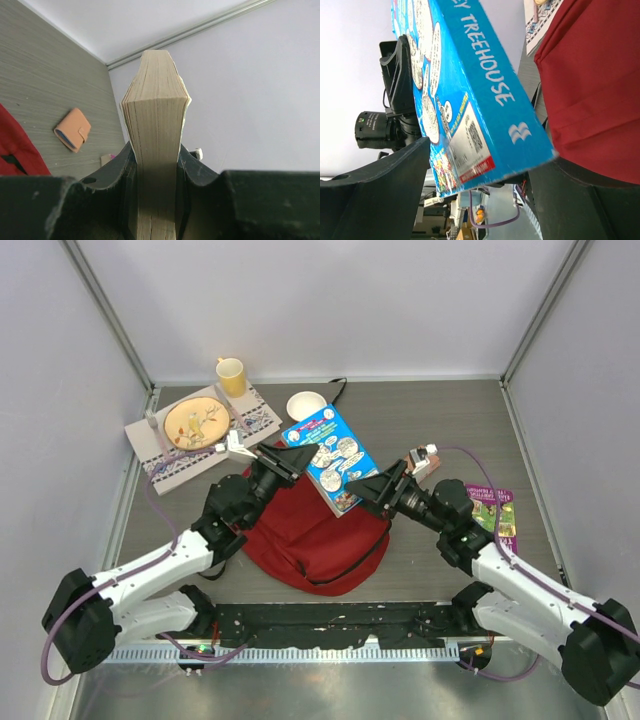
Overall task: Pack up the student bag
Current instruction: Pick up the book from the center of the board.
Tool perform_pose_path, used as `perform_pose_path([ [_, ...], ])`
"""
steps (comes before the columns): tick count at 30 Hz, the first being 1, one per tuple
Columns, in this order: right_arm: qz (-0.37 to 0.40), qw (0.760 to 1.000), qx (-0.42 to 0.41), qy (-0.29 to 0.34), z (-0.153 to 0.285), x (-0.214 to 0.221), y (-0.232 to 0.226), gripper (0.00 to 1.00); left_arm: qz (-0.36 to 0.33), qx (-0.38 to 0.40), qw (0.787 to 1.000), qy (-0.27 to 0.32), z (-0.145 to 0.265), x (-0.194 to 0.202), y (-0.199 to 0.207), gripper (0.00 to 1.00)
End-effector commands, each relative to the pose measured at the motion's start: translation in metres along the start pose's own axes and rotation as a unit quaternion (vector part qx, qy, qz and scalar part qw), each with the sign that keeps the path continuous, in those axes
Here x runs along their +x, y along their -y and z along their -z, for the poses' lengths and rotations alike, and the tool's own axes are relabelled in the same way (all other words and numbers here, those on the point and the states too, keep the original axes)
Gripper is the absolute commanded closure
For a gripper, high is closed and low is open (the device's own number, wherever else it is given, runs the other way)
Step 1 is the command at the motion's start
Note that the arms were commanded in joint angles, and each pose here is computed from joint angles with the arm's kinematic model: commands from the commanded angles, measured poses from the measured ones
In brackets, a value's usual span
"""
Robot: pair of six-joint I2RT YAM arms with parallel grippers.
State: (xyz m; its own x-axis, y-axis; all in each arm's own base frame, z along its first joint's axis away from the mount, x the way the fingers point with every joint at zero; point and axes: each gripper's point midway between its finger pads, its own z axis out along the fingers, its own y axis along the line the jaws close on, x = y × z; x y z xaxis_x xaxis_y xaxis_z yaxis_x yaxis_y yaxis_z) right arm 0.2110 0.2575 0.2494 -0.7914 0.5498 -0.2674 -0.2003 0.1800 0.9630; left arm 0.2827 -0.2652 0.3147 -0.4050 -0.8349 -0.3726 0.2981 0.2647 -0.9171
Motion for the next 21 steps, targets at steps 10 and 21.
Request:
perform_pose_path([
  [10, 0.026, 0.994, -0.084, 0.067, -0.010, -0.013, -0.041, 0.82, 0.060, 0.088, 0.994, 0.027, 0.003, -0.015, 0.042, 1.00],
  [21, 0.090, 0.990, -0.016, 0.111, -0.003, -0.032, -0.035, 0.99, 0.005, 0.035, 0.999, -0.028, 0.006, 0.006, 0.019, 0.59],
])
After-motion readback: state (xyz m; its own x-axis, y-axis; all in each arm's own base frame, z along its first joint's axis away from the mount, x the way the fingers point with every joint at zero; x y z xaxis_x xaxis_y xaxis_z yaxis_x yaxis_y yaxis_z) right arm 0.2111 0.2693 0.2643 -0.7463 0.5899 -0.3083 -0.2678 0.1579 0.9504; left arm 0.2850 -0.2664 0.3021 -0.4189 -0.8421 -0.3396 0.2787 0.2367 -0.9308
